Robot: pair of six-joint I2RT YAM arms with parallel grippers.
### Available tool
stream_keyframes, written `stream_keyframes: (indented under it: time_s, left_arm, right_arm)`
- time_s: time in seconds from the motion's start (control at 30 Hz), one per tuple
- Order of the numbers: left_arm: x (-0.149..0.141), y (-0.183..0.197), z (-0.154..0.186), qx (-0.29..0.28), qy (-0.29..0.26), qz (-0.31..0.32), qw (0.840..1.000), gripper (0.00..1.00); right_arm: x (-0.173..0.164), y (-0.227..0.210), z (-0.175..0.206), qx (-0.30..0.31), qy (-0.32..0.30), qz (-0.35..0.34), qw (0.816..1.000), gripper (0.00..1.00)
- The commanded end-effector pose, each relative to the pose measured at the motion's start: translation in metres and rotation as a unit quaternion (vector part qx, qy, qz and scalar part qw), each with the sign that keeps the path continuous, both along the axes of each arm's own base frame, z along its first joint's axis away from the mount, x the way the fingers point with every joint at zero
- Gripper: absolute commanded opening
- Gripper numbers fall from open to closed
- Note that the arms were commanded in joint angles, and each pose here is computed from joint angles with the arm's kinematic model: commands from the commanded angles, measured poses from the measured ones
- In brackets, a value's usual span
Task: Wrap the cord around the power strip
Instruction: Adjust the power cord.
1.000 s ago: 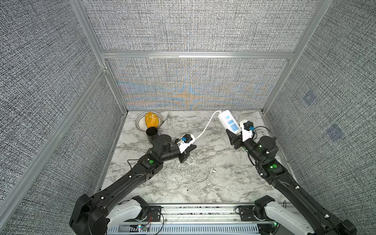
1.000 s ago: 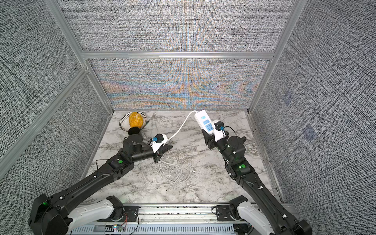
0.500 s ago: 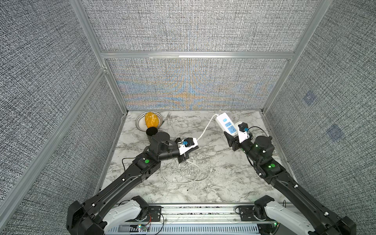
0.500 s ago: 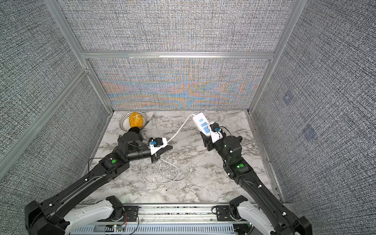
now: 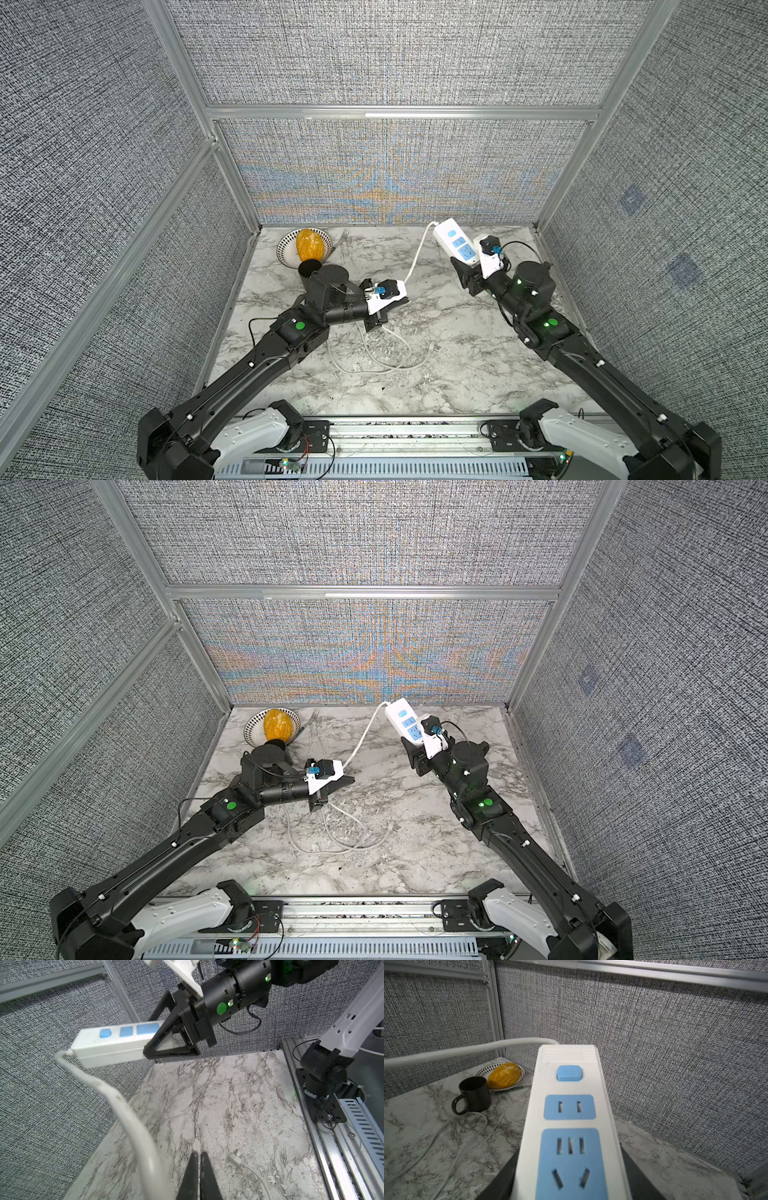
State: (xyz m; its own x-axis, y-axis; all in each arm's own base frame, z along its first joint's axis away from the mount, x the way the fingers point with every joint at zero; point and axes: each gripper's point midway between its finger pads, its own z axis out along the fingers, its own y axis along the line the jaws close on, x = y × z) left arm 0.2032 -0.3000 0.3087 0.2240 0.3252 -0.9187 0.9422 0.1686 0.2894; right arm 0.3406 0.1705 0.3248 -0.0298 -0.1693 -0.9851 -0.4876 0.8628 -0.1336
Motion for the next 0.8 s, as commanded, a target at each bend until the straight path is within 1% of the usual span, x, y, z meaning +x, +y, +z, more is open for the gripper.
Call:
stream_keyframes:
  time_s: [0.0,0.1,0.17,0.23,0.37,0.43,0.5,0.63,0.7,0.73,0.77]
  left_arm:
    - [-0.009,0.002,-0.005,0.038,-0.001,-0.025,0.999,0.00]
    - [-0.008,0.005,-0.002,0.066,-0.008,-0.026,0.997,0.00]
    - [-0.004,0.007,0.000,0.084,-0.023,-0.022,0.996,0.00]
    - [0.001,0.010,0.002,0.104,-0.041,-0.015,0.994,0.00]
    - [0.018,0.017,0.005,0.135,-0.072,0.022,0.988,0.00]
    - [0.021,0.019,0.007,0.141,-0.093,0.029,0.985,0.00]
    - [0.024,0.020,0.010,0.145,-0.098,0.033,0.984,0.00]
    - [0.020,0.014,0.003,0.139,-0.068,0.019,0.988,0.00]
    - [0.021,0.011,-0.002,0.127,-0.047,0.024,0.991,0.00]
    - [0.022,0.009,-0.006,0.119,-0.035,0.027,0.992,0.00]
    - [0.022,0.007,-0.007,0.107,-0.025,0.028,0.994,0.02]
  right_arm:
    - [0.011,-0.010,-0.021,-0.031,0.032,-0.041,0.998,0.08]
    - [0.011,0.000,-0.037,-0.066,0.050,-0.021,0.996,0.08]
    - [0.009,0.006,-0.048,-0.082,0.067,0.000,0.994,0.07]
    - [0.005,0.012,-0.057,-0.092,0.081,0.021,0.992,0.07]
    - [-0.008,0.024,-0.071,-0.099,0.103,0.072,0.987,0.05]
    - [-0.011,0.025,-0.074,-0.096,0.109,0.078,0.986,0.05]
    - [-0.011,0.020,-0.076,-0.095,0.112,0.063,0.987,0.05]
    - [-0.012,0.010,-0.053,-0.070,0.069,0.037,0.994,0.05]
    - [-0.016,0.008,-0.025,-0.045,0.024,0.033,0.998,0.05]
    - [-0.018,0.005,-0.025,-0.037,0.017,0.030,0.999,0.05]
    - [-0.020,0.002,-0.014,-0.025,0.001,0.027,0.999,0.05]
